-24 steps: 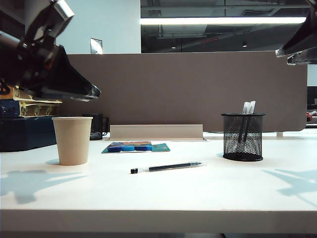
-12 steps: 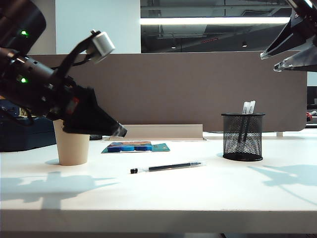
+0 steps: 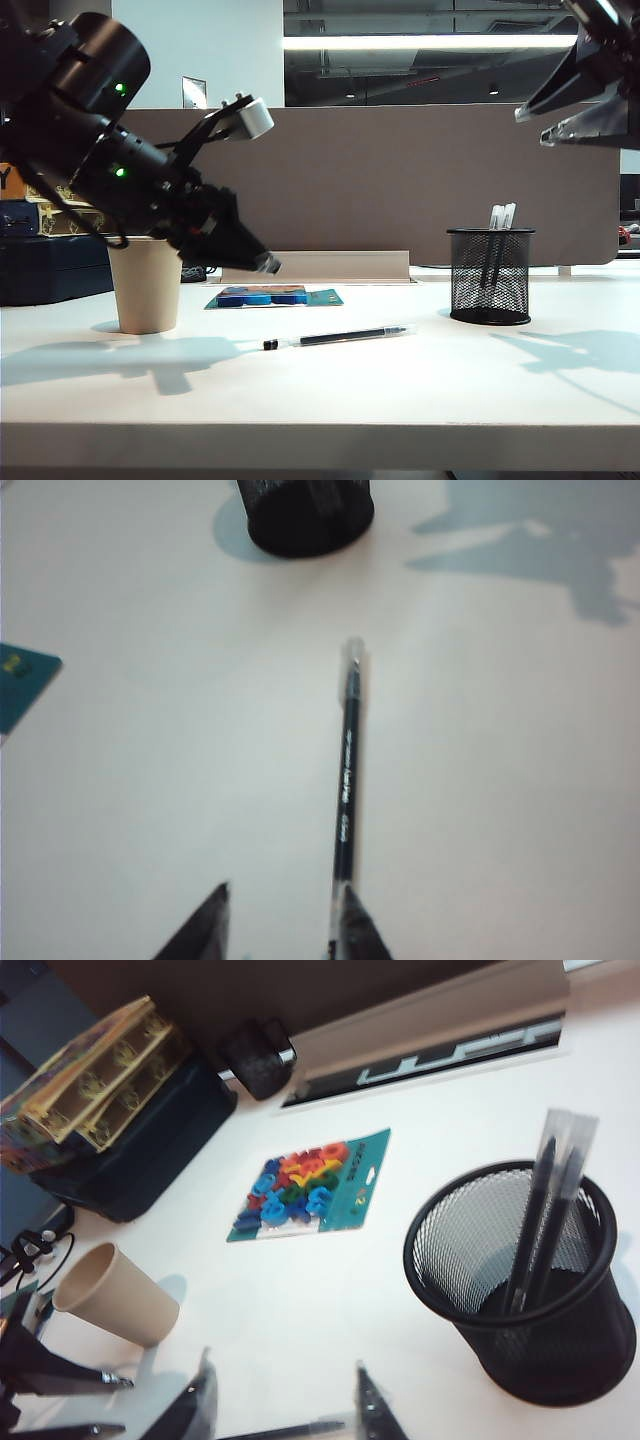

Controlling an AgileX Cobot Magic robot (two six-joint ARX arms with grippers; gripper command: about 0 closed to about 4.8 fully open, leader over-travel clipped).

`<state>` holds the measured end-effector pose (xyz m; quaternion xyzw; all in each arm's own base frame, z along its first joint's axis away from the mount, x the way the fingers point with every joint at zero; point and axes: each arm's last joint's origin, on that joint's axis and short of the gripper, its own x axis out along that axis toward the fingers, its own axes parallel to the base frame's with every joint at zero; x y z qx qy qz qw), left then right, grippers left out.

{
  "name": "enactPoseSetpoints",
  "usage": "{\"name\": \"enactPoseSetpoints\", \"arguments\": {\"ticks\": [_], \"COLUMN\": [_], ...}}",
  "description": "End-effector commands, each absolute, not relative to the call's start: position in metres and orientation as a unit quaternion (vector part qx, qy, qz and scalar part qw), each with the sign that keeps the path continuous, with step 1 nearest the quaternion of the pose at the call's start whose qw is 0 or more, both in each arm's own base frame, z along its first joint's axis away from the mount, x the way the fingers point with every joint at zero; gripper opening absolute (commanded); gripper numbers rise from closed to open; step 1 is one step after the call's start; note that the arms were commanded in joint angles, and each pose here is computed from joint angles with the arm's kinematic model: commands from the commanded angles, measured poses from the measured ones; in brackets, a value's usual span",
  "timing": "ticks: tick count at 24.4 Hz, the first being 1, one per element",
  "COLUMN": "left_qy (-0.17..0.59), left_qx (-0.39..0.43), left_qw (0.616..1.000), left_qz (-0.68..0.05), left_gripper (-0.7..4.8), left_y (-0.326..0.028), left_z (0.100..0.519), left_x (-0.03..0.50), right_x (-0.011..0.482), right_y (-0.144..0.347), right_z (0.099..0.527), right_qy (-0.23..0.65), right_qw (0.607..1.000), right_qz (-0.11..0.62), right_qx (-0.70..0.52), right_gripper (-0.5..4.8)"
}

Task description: Pick up one pen and put it in the pen container.

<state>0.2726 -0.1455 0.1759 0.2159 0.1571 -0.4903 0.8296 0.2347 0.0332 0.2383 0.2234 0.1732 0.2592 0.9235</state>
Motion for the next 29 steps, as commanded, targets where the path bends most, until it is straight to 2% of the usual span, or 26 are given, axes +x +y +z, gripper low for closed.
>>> {"name": "enactPoseSetpoints", "arguments": {"ticks": [1,9,29], "left_qy": [0.164,0.191,0.232], "left_qx": [0.213,0.196,0.186], "left_qw": [0.825,0.819,0.791], "left_qz": [-0.496,-0.505,-0.535], "left_gripper": [1.79,1.88,1.84], "left_y": [-0.147,-0.149,-0.17], "left_z": [0.178,0.172,0.166], "left_x": [0.275,0.277,0.297], "right_x": [0.246,0.27,0.271], "right_y": [0.036,0.045,0.048], "right_z": [0.238,0.246,0.244], "right_qy": [0.178,0.179,0.182], "right_qw": [0.917,0.912,0.912], "right_qz": [0.277,0.297,0.304], "right_qx": [0.223,0.22,0.207], "right_gripper": [1.73,1.73,1.72]}}
